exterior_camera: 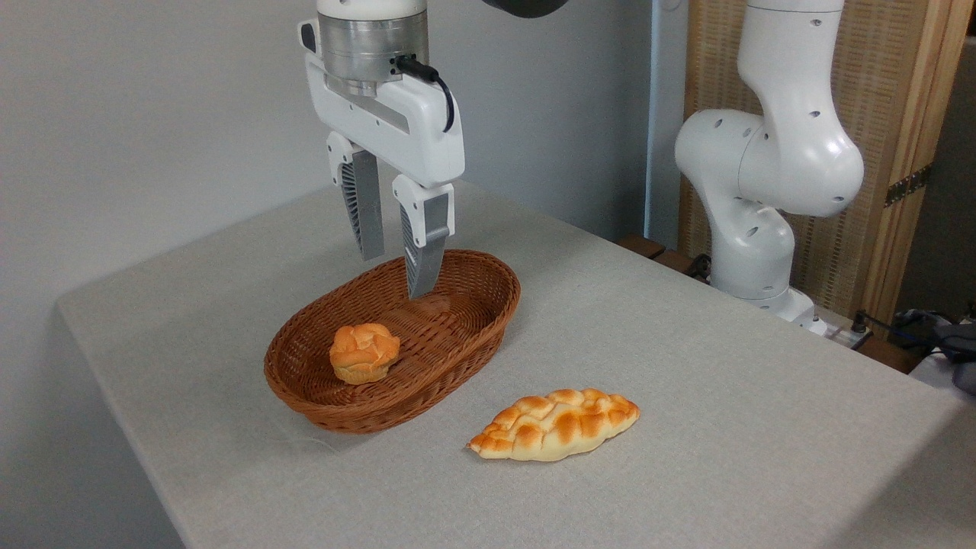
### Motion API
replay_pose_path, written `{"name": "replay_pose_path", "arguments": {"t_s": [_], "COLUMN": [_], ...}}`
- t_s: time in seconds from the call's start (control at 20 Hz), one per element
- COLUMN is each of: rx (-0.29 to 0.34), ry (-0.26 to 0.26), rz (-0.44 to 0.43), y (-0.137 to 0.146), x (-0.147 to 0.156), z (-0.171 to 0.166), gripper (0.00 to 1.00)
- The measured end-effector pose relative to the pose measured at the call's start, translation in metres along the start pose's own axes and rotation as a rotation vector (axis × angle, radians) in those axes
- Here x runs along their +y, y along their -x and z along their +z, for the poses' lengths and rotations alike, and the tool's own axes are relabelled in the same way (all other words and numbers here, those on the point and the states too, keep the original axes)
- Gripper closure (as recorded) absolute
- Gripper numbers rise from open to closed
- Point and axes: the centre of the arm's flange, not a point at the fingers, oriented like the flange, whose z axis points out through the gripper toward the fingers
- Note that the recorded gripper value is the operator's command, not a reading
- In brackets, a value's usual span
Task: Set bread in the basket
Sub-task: 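Move the open gripper over the braided golden bread and lower it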
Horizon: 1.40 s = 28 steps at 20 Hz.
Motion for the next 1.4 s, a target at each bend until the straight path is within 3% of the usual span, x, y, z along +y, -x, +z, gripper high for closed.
{"name": "replay_pose_path", "arguments": {"t_s": [0.25, 0.5, 0.75, 1.05, 1.4], "rx": [0.058, 0.066, 0.007, -0.031, -0.184], "ry": [0.05, 0.052, 0.024, 0.07, 0.089], "rz": [0.012, 0.001, 0.081, 0.187, 0.302], "y": [0.002, 0.008, 0.026, 0.072, 0.101], "x": [-0.001, -0.008, -0.023, -0.055, -0.059], "z": [-0.004, -0.006, 0.001, 0.022, 0.063], "gripper": [0.0, 0.0, 0.0, 0.0, 0.0]}}
